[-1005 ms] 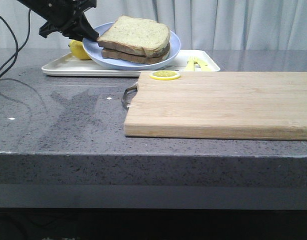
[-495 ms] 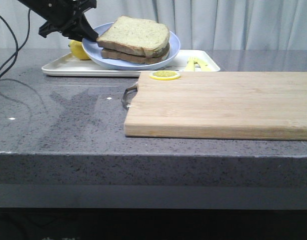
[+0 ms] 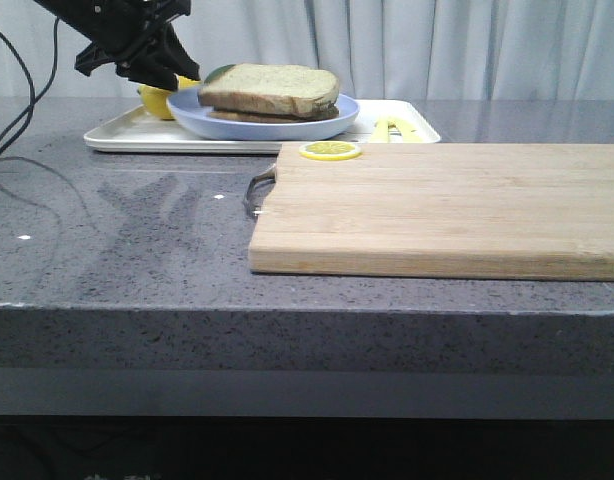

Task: Place bread and move sandwich to tray
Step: 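Lower the blue plate onto the white tray with the left gripper, then open the left gripper and raise it away from the plate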

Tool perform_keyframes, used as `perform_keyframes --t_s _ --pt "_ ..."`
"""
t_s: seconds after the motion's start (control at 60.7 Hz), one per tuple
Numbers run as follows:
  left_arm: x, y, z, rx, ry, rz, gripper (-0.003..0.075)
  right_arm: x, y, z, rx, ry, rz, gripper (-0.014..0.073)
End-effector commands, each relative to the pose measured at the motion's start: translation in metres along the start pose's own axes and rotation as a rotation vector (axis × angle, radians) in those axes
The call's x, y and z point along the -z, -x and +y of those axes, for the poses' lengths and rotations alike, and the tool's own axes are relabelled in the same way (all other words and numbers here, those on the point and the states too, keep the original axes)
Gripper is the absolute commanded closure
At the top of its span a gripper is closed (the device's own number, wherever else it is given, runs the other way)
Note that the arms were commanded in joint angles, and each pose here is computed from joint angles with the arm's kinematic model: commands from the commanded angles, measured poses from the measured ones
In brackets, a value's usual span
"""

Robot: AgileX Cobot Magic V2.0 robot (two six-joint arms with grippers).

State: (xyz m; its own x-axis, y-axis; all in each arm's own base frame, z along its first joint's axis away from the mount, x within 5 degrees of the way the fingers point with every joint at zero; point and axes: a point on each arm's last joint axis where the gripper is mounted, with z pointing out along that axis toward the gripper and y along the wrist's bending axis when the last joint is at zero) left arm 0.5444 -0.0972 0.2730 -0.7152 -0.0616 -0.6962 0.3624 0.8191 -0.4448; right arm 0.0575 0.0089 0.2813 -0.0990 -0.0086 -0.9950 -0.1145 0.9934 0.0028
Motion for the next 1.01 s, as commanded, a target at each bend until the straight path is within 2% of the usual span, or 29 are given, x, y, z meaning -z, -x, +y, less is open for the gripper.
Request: perform_keyframes --t_s 0.0,0.115,0.264,0.313,0.412,0.544,0.725,0.791,0.923,0.989 --pt "0.039 0.03 -0.037 -0.029 -0.064 -0.136 0.0372 0.002 0.016 -0.001 -0.004 -0.017 -0.104 0.0655" --pt "0.04 0.03 -0.037 -0.03 -0.065 -0.136 0.0295 0.002 0.016 -0.001 -0.004 -0.017 -0.104 0.0655" --pt "0.058 0.04 -0.044 -0.061 -0.078 -0.164 0.0307 0.002 0.016 -0.001 -0.004 -0.017 -0.104 0.0655" --pt "0.065 0.044 -0.049 -0.083 -0.08 -0.175 0.0343 0.002 0.016 -0.001 -0.004 -0.017 -0.104 0.0655" --pt "0.084 0.053 -0.062 -0.14 -0.087 -0.213 0.0472 0.002 0.016 -0.001 -0.004 -0.017 -0.104 0.0655" --pt "0.108 0.059 -0.08 -0.207 -0.107 -0.241 0.0739 0.002 0.016 -0.001 -0.004 -0.017 -0.104 0.0655" --pt "0.133 0.057 -0.089 -0.258 -0.022 -0.195 0.0739 0.002 0.016 -0.001 -0.004 -0.015 -0.096 0.0655" --pt "0.143 0.06 -0.088 -0.215 0.049 -0.217 0.0739 0.002 0.015 -0.001 -0.004 -0.013 -0.087 0.0655" --pt "0.169 0.067 -0.092 -0.217 0.201 -0.266 0.0739 0.001 0.012 -0.001 -0.004 -0.007 -0.055 0.0655" --pt "0.182 0.069 -0.101 -0.239 0.229 -0.292 0.0739 0.001 0.012 0.0 -0.004 -0.006 -0.05 0.0655"
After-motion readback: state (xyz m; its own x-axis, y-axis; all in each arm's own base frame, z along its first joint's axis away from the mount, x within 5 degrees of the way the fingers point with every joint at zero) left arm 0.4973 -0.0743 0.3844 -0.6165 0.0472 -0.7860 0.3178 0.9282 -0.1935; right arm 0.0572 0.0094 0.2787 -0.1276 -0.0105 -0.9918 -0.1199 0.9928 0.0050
